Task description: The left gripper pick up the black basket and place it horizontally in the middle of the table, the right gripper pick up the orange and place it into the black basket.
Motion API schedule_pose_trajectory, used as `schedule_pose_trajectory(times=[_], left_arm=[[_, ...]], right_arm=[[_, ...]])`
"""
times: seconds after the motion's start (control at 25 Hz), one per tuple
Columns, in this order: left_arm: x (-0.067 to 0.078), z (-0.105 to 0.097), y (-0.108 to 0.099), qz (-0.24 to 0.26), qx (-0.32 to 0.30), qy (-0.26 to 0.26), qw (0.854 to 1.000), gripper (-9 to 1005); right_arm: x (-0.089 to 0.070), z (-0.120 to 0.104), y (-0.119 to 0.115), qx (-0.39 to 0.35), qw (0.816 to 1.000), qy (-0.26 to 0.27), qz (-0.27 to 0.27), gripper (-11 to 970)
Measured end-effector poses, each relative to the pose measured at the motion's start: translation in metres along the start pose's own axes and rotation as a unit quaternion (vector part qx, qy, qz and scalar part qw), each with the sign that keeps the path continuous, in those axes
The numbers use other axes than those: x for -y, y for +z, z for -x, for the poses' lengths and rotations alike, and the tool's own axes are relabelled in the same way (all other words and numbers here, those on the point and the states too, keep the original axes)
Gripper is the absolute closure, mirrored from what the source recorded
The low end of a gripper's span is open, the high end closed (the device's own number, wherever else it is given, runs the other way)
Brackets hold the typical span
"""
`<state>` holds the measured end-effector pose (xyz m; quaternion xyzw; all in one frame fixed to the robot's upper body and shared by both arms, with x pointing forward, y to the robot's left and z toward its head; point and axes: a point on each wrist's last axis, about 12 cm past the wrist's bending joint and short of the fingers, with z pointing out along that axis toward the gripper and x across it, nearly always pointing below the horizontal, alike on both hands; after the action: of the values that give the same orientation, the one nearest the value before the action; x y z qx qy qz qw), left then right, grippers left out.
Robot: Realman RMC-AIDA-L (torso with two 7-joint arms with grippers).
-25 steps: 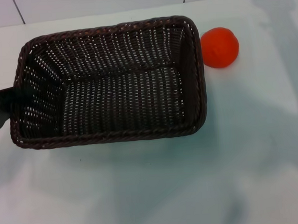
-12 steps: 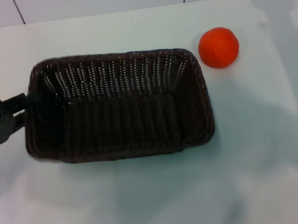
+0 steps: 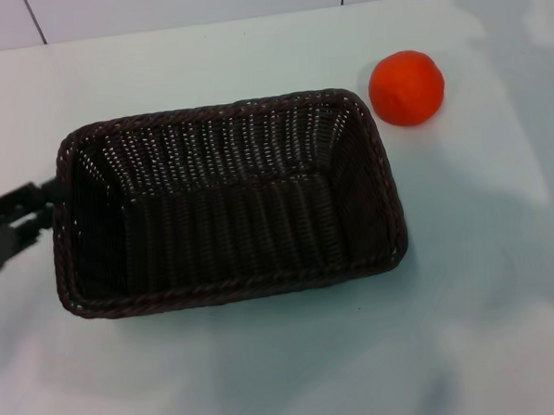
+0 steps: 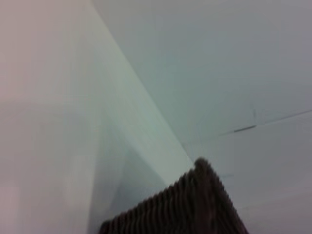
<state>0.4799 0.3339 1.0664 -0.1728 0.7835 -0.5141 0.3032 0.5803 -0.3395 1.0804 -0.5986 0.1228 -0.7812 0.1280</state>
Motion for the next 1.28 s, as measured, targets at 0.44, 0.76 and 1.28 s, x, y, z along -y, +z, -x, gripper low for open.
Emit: schedule_pose_trajectory(times=[0.44,0.76,1.28], left_arm=[[0.004,0.028,-0.021,-0.011,0.134,0.278,0.951,465],[0.008,0.035,-0.010,-0.028,0.218,0.364,0.905,466],[0.008,0.039,0.006,-0.032,0.237,0.360,0.902,125]], right_arm=[[0.009,-0.027,0.042,0.201,0.960,-0.016,-0.193,210],[0.019,-0.061,0.063,0.395,0.889,-0.028,-0.231,196],[0.049,-0.036,0.062,0.530,0.796,-0.152,-0.251,22]])
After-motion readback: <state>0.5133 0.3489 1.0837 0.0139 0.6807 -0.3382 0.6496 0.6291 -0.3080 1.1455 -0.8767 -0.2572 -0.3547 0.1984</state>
